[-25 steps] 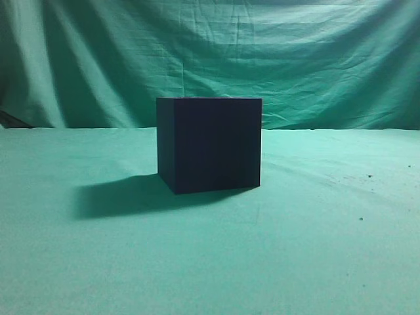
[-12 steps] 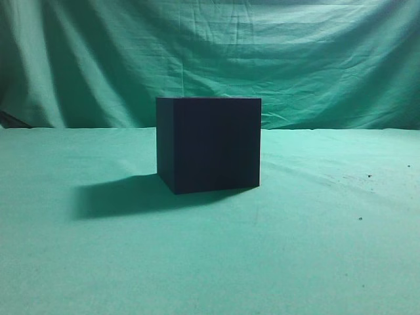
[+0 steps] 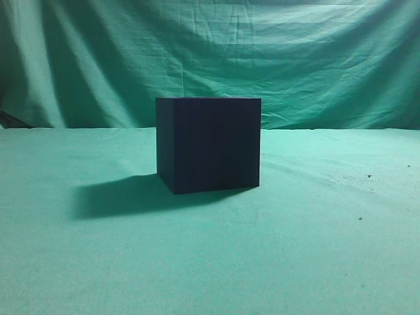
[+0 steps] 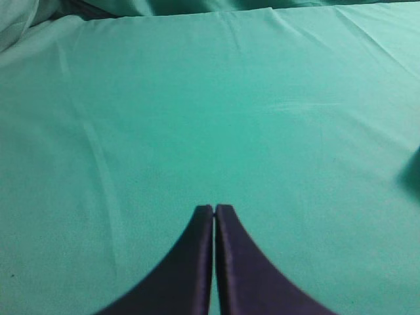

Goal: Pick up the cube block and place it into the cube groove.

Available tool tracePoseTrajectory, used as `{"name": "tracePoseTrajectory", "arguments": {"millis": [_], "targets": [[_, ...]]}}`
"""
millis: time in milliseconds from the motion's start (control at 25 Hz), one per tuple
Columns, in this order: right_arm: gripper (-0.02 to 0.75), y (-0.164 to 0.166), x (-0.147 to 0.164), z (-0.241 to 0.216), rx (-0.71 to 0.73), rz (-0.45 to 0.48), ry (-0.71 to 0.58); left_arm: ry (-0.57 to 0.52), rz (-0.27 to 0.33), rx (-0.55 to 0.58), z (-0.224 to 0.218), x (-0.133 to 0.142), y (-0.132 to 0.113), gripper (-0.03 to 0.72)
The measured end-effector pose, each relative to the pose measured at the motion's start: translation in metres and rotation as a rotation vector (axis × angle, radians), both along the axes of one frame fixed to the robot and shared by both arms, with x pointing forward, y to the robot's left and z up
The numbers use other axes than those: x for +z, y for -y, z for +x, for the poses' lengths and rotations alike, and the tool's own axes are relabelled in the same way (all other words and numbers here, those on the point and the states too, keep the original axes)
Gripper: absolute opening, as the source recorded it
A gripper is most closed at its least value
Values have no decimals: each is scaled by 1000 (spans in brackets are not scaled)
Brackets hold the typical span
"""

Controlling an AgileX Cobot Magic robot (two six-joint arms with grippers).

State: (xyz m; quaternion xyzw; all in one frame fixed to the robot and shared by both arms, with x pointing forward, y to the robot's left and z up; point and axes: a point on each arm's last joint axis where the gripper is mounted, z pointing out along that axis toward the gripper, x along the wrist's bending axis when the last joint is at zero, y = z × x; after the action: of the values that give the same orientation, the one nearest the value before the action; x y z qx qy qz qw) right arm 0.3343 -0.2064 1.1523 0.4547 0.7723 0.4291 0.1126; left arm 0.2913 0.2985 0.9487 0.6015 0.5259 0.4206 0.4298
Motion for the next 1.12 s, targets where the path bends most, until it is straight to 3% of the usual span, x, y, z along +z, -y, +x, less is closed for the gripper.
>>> {"name": "tracePoseTrajectory", "arguments": {"millis": [240,480,640,800,1120], "targets": [[0,22,2,-22,72,-39,133,0,0,0,0,0,0,0],[0,35,-20,-32,104,-65,282,0,0,0,0,0,0,0],[0,51,-44,-36,-34,-5,408,0,0,0,0,0,0,0],[0,67,-82,-39,-209,-13,486,0,0,0,0,0,0,0],[0,84,-167,-40,-496,-31,525,0,0,0,0,0,0,0]]}}
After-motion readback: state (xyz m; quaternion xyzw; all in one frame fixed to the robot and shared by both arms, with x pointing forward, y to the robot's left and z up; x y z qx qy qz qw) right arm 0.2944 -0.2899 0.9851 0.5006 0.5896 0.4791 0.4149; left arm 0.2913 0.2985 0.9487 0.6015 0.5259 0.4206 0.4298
